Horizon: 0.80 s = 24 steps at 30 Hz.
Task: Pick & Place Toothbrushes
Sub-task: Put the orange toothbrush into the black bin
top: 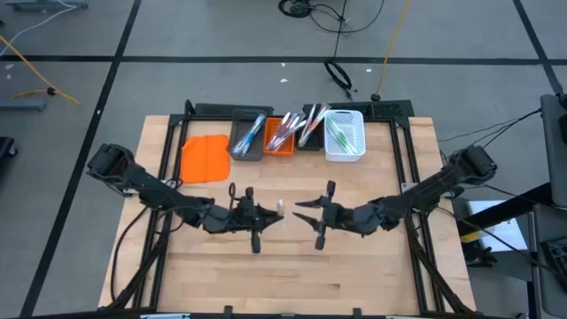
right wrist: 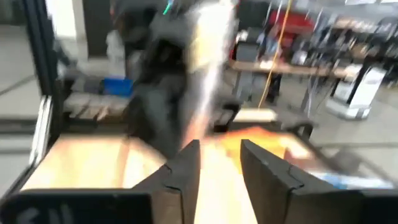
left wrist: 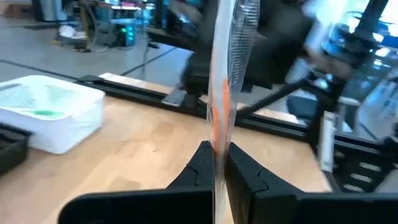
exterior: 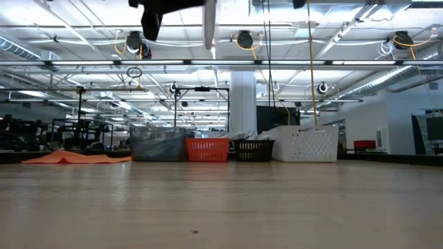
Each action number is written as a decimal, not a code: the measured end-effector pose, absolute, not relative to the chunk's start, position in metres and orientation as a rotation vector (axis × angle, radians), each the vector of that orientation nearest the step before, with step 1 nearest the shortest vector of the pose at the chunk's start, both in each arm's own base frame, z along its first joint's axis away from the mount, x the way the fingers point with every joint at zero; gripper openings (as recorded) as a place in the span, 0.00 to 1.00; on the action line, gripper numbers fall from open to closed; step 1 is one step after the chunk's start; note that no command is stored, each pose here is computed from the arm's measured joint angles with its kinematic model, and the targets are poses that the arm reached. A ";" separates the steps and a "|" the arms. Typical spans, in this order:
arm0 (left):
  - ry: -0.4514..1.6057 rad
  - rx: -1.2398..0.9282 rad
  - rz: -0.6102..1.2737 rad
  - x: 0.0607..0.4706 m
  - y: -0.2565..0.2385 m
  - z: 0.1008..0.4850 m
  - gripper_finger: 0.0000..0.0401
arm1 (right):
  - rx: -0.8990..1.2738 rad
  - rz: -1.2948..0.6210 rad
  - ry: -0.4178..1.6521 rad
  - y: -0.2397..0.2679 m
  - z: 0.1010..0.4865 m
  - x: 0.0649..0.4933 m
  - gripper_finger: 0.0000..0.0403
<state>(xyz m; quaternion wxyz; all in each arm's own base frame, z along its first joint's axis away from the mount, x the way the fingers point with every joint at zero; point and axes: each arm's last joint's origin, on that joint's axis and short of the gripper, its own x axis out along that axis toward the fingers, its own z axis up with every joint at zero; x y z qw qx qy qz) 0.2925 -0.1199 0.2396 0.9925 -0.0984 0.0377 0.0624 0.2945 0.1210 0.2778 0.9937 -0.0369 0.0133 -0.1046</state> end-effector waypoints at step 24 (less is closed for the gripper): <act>0.286 -0.240 0.362 0.346 0.034 0.266 0.01 | 0.090 -0.093 0.298 0.156 0.234 0.257 0.29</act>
